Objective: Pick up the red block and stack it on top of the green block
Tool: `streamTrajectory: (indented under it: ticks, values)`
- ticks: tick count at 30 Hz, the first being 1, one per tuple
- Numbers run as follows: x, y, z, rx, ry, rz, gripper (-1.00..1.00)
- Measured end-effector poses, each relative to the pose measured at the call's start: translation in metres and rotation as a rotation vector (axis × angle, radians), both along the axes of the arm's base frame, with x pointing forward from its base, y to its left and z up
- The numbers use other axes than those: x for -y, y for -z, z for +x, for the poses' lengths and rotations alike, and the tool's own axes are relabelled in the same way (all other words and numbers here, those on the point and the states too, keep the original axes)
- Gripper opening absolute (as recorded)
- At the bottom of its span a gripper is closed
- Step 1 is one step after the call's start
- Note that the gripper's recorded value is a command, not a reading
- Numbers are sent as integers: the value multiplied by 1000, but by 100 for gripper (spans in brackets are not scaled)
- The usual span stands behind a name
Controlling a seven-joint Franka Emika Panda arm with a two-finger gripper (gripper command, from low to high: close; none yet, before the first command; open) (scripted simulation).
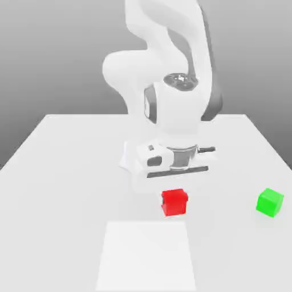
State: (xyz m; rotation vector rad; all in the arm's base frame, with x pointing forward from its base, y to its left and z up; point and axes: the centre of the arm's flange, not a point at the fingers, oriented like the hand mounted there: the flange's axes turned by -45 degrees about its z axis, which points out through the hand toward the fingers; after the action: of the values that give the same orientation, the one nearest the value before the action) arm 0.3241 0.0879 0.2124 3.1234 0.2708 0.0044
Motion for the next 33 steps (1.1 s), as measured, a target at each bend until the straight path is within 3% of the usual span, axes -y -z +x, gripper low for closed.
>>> streamTrajectory:
  ticks: [12, 25, 33]
  values:
    - [-116, -16, -11, 15, 231, -9, -100]
    - [-249, -33, -85, 2, 464, 7, -100]
    - [-257, 13, -85, 3, 511, 11, -100]
